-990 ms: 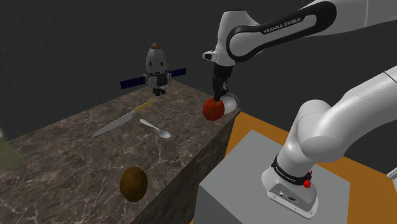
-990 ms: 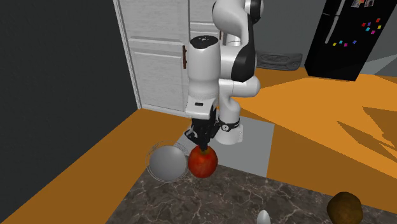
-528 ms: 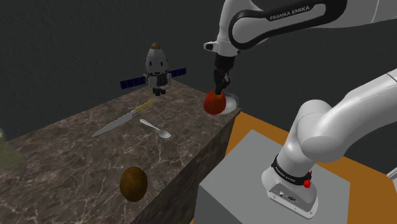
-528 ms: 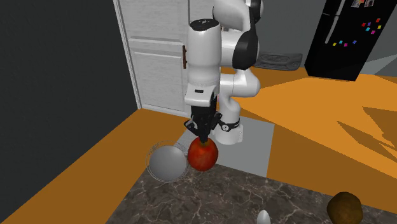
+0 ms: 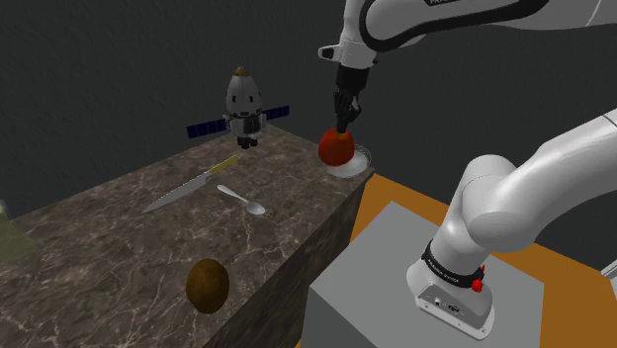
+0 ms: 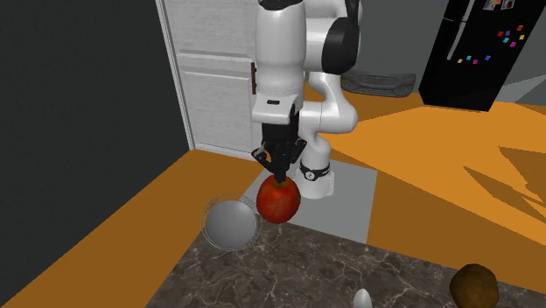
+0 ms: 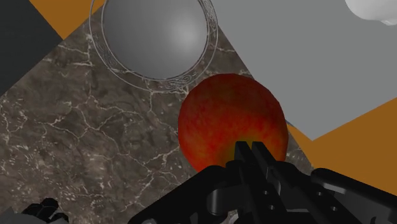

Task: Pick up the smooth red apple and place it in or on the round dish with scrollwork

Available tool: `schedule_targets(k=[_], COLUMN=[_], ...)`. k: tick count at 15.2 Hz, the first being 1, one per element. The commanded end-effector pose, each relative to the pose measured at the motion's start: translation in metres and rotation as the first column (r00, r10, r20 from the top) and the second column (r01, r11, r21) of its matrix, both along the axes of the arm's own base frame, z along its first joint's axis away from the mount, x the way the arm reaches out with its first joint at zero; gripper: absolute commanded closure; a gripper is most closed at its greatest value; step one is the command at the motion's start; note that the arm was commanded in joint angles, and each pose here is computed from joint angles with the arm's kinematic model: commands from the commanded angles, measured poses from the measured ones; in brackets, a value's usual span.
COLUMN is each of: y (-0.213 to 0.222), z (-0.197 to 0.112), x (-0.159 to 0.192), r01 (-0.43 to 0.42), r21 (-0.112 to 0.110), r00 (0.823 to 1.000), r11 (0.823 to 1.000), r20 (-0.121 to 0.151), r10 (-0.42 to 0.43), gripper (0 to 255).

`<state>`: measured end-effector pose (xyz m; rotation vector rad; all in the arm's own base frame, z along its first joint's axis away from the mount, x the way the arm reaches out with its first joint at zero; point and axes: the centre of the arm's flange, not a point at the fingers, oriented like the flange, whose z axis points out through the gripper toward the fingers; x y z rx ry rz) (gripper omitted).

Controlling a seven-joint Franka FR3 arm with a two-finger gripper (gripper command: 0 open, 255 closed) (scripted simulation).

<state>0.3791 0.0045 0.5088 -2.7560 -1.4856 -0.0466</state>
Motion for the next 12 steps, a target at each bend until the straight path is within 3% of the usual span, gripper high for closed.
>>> schedule_targets(k=[1,12], y=[0.0,-0.117], z=[0.01,0.067], x=[0.0,0.016], r01=[0.0,0.0], r21=[0.0,0.0], r00=[1.0,1.0], r11=[1.0,1.0], r20=[0.0,0.0], r10=[0.0,0.0], gripper=[255,255])
